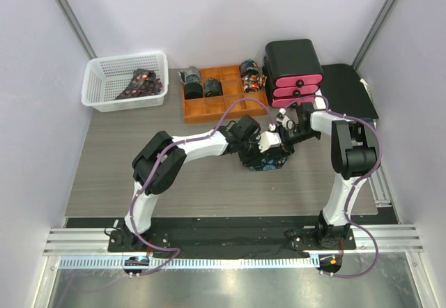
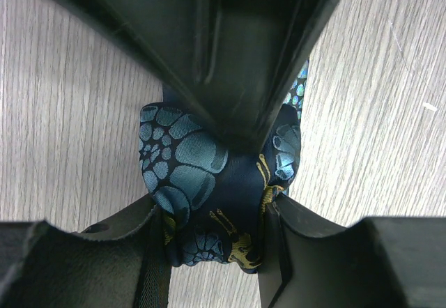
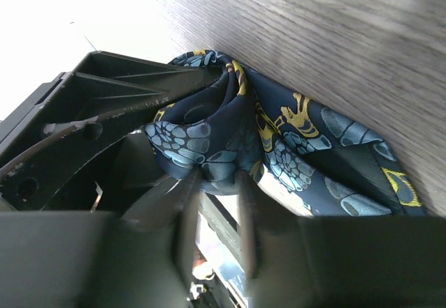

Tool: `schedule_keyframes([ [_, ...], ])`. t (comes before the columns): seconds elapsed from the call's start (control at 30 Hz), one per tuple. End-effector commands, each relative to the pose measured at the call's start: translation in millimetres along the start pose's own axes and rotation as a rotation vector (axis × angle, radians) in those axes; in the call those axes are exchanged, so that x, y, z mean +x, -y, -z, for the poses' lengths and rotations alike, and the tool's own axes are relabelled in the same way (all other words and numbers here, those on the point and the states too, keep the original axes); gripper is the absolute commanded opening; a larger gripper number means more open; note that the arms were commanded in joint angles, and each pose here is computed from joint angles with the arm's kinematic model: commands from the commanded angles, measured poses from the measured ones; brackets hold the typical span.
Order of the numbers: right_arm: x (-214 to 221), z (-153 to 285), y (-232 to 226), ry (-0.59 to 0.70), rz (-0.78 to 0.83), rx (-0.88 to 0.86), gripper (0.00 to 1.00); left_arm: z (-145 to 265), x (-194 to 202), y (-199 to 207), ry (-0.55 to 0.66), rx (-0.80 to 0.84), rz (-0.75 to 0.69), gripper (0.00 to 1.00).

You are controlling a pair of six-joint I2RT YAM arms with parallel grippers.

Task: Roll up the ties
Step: Roll the tie at the center of the board.

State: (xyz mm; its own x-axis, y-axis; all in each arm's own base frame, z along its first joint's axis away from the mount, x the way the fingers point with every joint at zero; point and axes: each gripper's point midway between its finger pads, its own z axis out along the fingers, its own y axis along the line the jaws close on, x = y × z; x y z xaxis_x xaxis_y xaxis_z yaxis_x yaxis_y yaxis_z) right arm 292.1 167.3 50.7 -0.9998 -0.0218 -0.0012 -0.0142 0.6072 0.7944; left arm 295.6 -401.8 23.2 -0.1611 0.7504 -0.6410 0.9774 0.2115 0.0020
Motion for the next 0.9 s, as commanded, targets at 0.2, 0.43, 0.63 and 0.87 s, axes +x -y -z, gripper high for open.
schedule_keyframes([
  [0.2,12,-13,29,-0.055,0.019,0.067,0.01,-20,101,13,-0.326,0.020,0.048,0.33],
  [0.43,12,-14,62,-0.064,-0.010,0.206,0.01,-3,61,14,-0.168,0.061,0.068,0.47],
  [0.63,11,-11,80,-0.068,-0.009,0.303,0.01,18,13,18,0.023,0.121,0.061,0.56],
  [0.87,9,-6,92,-0.075,-0.014,0.380,0.01,37,-27,21,0.223,0.163,0.072,0.64],
])
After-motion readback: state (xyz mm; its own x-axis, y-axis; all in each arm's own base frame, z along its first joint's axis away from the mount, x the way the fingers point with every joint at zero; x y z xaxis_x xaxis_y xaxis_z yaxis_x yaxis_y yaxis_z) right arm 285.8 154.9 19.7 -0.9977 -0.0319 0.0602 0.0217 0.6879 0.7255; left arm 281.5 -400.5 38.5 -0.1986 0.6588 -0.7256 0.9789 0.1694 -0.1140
